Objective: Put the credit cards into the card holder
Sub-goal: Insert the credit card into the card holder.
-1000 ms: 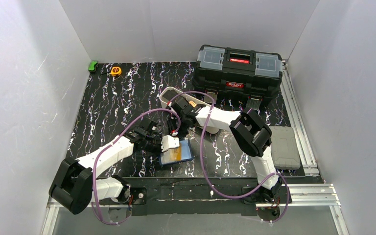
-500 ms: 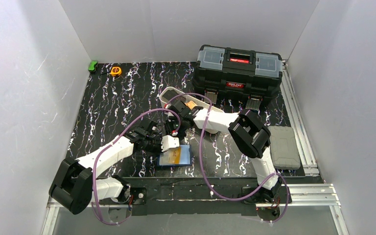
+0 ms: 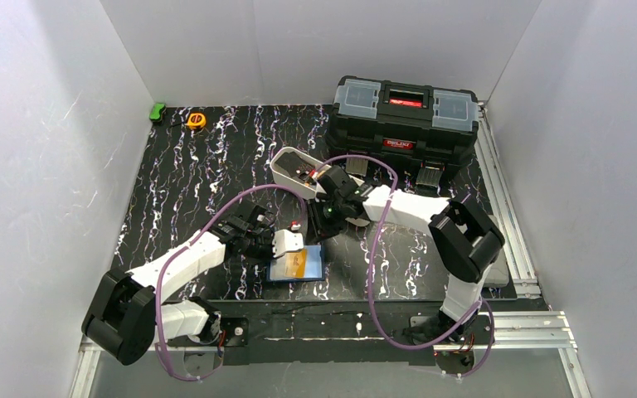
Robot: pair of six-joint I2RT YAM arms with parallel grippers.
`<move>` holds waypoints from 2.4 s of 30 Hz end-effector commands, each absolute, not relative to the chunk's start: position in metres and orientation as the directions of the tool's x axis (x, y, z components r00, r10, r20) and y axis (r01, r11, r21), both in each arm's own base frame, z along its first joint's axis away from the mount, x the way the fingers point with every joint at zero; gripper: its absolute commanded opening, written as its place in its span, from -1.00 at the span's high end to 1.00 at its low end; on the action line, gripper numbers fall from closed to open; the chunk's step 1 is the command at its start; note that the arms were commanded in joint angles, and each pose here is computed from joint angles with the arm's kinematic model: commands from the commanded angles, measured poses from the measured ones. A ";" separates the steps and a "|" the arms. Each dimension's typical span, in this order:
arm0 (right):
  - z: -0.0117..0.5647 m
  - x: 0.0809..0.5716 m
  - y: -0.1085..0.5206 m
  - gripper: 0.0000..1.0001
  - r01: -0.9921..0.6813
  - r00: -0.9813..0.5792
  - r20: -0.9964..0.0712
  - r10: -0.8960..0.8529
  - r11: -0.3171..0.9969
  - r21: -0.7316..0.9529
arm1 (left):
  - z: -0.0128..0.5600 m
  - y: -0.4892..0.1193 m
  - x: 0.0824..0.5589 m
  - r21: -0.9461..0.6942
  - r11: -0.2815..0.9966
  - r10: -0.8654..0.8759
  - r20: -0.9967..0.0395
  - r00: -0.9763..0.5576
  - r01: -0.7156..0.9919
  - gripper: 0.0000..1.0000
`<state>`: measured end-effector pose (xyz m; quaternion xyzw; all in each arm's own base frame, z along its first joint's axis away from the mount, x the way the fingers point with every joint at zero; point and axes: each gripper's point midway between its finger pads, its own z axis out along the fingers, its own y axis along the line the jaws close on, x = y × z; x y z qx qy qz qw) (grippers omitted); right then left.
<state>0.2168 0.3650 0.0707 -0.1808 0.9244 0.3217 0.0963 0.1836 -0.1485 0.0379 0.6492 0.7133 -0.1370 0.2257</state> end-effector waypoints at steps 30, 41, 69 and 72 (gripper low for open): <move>0.057 0.180 0.394 0.31 -0.452 -0.889 -0.267 -0.372 0.620 0.642 | 0.043 -0.150 0.178 0.069 0.122 0.856 -0.512 -0.069 0.990 1.00; 0.057 0.176 0.400 0.31 -0.464 -0.882 -0.263 -0.392 0.617 0.636 | 0.046 -0.151 0.180 0.070 0.121 0.857 -0.511 -0.068 0.990 1.00; 0.052 0.172 0.386 0.23 -0.475 -0.878 -0.279 -0.390 0.632 0.613 | 0.046 -0.149 0.178 0.069 0.126 0.858 -0.509 -0.073 0.990 1.00; 0.052 0.172 0.391 0.23 -0.470 -0.880 -0.273 -0.389 0.627 0.621 | 0.047 -0.150 0.178 0.067 0.126 0.857 -0.510 -0.075 0.990 1.00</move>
